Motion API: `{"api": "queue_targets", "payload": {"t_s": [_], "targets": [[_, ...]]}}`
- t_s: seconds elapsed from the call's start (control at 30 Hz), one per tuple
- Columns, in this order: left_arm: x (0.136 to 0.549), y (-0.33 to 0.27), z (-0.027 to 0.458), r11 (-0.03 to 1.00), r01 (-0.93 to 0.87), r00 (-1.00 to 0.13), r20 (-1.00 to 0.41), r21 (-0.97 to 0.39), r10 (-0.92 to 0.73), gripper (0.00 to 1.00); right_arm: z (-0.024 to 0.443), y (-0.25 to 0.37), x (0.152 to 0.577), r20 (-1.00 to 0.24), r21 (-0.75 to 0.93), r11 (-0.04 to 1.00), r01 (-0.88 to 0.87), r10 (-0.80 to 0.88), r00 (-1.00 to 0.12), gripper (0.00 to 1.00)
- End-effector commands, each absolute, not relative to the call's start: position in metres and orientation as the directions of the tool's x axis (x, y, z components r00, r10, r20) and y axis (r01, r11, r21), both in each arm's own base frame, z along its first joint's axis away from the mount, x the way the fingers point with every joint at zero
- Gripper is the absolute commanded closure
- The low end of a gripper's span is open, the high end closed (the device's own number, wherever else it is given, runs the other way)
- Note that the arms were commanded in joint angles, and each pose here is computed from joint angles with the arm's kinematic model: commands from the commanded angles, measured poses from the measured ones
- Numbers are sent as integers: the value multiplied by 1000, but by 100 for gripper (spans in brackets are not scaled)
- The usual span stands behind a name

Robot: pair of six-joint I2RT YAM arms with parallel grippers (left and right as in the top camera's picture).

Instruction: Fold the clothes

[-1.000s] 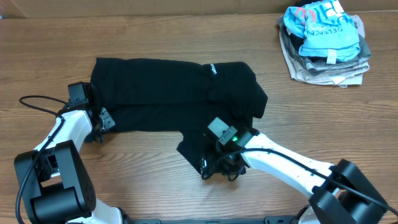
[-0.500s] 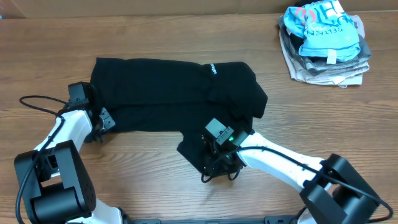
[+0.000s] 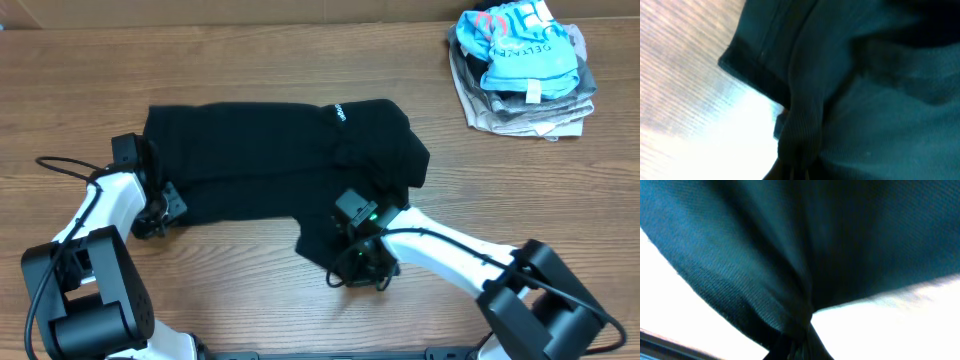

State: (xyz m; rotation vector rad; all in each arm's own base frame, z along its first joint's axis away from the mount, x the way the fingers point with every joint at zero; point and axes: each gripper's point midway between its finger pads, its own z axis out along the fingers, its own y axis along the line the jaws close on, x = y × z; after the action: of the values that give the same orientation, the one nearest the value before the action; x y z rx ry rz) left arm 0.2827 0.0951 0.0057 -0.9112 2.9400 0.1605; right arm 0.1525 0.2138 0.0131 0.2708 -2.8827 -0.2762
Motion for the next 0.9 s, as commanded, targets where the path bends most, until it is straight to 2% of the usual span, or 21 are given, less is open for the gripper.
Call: {"api": "queue_targets", "payload": {"t_s": [0.0,0.23,0.33,0.57,0.87], "targets": [[298,99,35,861,-503,-863,-103,81,-494,96,54,213,169,149,245,963,-110,-150,-977,96],[296,104,76,899,-417,-909,-49,135,-415,96,121,183,159,171,231,973,-30,-70,-983,96],[294,111,85,892,-416,-909,-49,177,-414,96,138,173,171,129,222,975,-11,-40,-991,96],[304,115,85,889,-424,-906,-94,175,-414,96,148,155,248,-117,261,964,-48,-18,-993,96],[339,114,86,893,-439,-885,-215,94,-412,96,137,157,334,-338,293,946,-142,-36,-940,96]]}}
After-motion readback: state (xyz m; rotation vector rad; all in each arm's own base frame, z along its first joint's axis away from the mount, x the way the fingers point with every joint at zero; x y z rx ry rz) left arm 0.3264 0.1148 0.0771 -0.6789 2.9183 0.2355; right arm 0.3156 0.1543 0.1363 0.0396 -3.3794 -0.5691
